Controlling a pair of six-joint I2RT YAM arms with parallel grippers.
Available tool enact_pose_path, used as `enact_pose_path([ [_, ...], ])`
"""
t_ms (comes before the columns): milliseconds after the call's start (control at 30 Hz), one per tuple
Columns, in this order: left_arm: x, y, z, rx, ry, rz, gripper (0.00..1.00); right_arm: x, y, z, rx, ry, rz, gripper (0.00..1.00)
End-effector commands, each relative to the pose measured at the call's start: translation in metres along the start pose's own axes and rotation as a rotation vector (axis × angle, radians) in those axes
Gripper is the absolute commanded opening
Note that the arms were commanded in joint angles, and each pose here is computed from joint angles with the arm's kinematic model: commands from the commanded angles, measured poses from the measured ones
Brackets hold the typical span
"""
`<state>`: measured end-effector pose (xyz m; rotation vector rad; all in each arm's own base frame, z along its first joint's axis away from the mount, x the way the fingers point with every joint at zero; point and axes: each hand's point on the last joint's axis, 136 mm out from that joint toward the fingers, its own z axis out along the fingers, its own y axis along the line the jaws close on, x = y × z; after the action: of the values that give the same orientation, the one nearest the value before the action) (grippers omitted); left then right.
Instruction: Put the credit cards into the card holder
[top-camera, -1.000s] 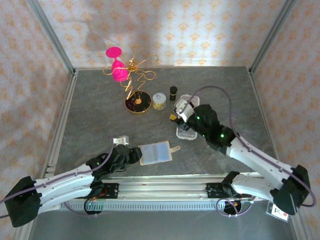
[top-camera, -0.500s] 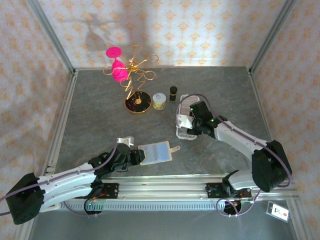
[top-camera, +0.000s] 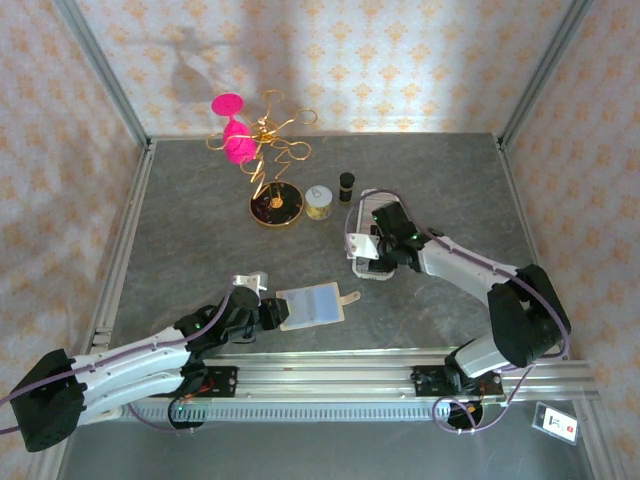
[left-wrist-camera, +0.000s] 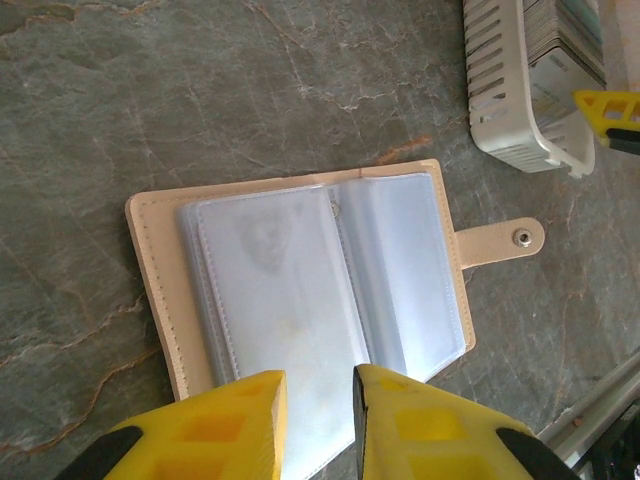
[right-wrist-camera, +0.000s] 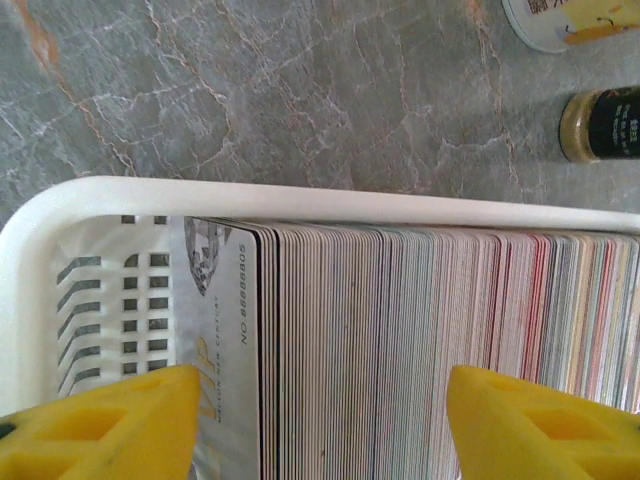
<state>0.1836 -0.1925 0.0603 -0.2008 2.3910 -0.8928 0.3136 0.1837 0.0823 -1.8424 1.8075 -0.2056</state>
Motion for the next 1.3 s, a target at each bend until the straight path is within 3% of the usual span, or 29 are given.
enact_pose_path([
  [0, -0.004, -0.003, -0.001, 0.015, -0.012, -0.004, 0.25, -0.004, -0.001, 0.004, 0.004, -0.002, -0.034, 0.66],
  [233, -0.004, -0.002, -0.001, 0.011, -0.018, -0.011, 0.23, 0.01, 0.002, 0.015, 0.039, 0.069, -0.085, 0.64],
  [633, -0.003, 0.0, 0.0, 0.007, -0.015, -0.015, 0.2, 0.012, -0.002, 0.004, 0.079, 0.081, -0.103, 0.48],
  [1100, -0.002, 0.001, 0.0, -0.001, -0.01, -0.016, 0.19, 0.009, -0.005, -0.005, 0.093, 0.076, -0.105, 0.14],
  [1267, 0.0, 0.003, 0.0, -0.003, -0.005, -0.017, 0.21, 0.008, -0.009, -0.009, 0.102, 0.078, -0.102, 0.1],
])
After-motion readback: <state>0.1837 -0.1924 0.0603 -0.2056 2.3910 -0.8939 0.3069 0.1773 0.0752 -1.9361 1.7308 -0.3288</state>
